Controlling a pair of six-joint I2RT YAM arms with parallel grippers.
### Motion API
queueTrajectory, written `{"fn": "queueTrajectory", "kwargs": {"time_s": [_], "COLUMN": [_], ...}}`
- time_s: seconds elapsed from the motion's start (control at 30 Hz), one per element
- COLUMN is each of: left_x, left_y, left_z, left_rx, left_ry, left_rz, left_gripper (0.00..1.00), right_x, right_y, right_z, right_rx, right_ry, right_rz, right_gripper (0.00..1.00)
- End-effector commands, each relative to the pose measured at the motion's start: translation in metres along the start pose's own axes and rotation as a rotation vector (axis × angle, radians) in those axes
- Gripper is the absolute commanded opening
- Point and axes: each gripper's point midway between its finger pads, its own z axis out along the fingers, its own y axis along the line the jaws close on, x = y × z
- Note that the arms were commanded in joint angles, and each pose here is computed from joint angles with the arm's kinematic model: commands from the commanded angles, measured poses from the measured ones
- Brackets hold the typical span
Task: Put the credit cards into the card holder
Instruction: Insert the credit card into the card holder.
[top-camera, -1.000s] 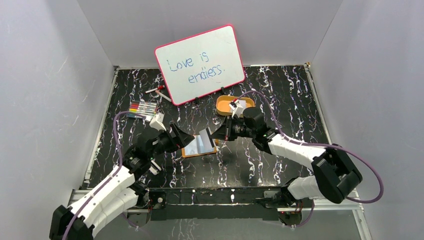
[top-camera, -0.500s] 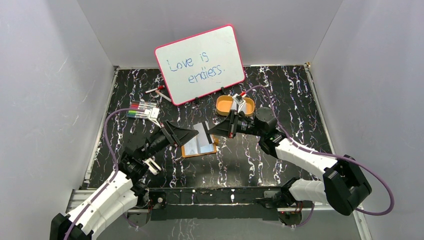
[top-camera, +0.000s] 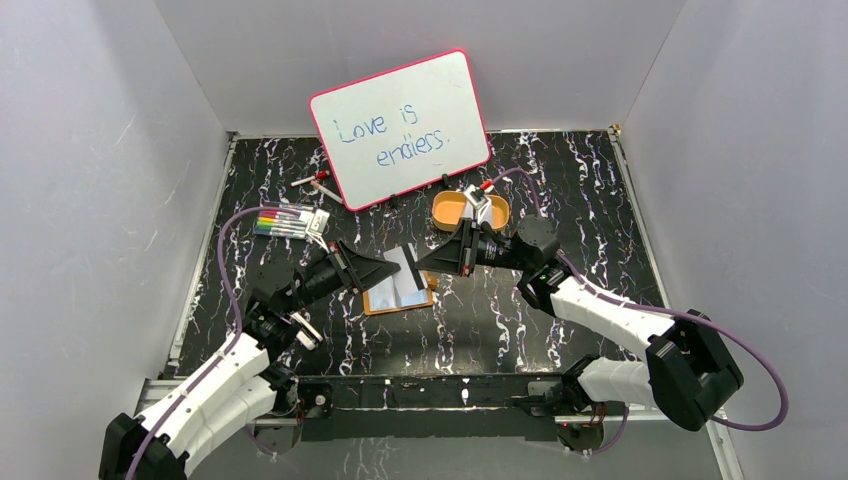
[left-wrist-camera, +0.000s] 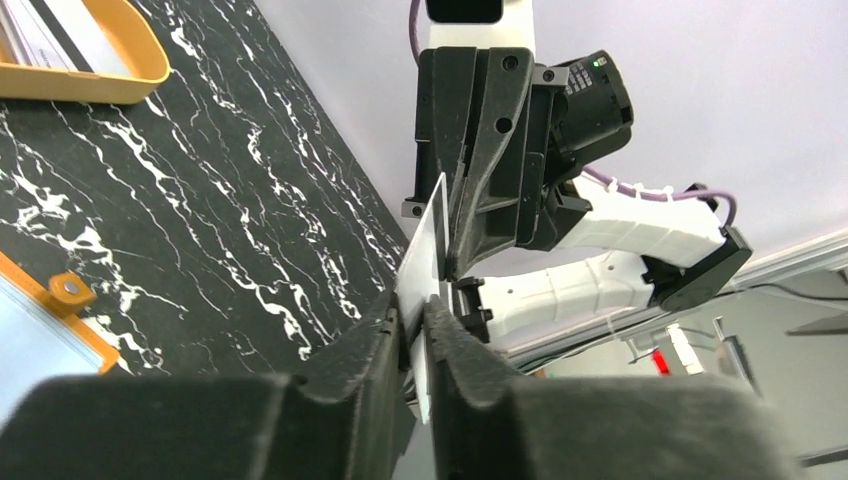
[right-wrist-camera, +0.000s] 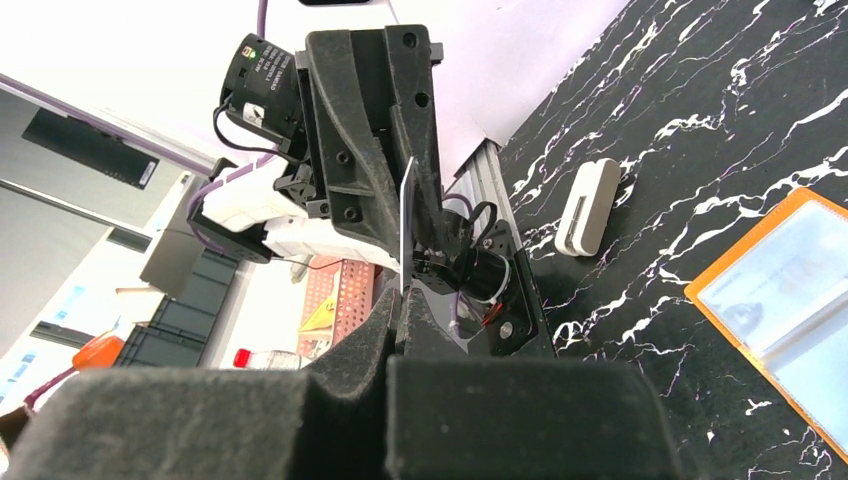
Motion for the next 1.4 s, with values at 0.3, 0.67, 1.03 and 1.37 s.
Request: {"fn": "queueTrajectory", "kwargs": {"time_s": [0.3,0.67,1.03,1.37], "left_x": [-0.007,0.0,0.002,0.012], "left_y": [-0.019,-0.026,0.0,0.126], "left_z": [-0.001,0.002,0.002,-0.057], "left_rx": [0.046,0.109,-0.019,-0.733], "left_ry": [0.007,0.059,0.057,0.011], "left_rz": [0.041,0.012,0.027,0.012], "left_gripper": [0.0,0.0,0.33,0.61], "right_x": [0.005,0.009,0.0,0.007], "right_y": [0.011,0.018,0.012,-0.091], "right_z": [-0.004,-0.007,-0.006,-0.007], "right_rx": [-0.016,-0.054,-0.007,0.409], "right_ry": [0.077,0.107,0.054,0.073], "right_rz": [-0.071,-0.084,-0.109,-0.046], "right_gripper": [0.27,0.26,0.0,0.0]}}
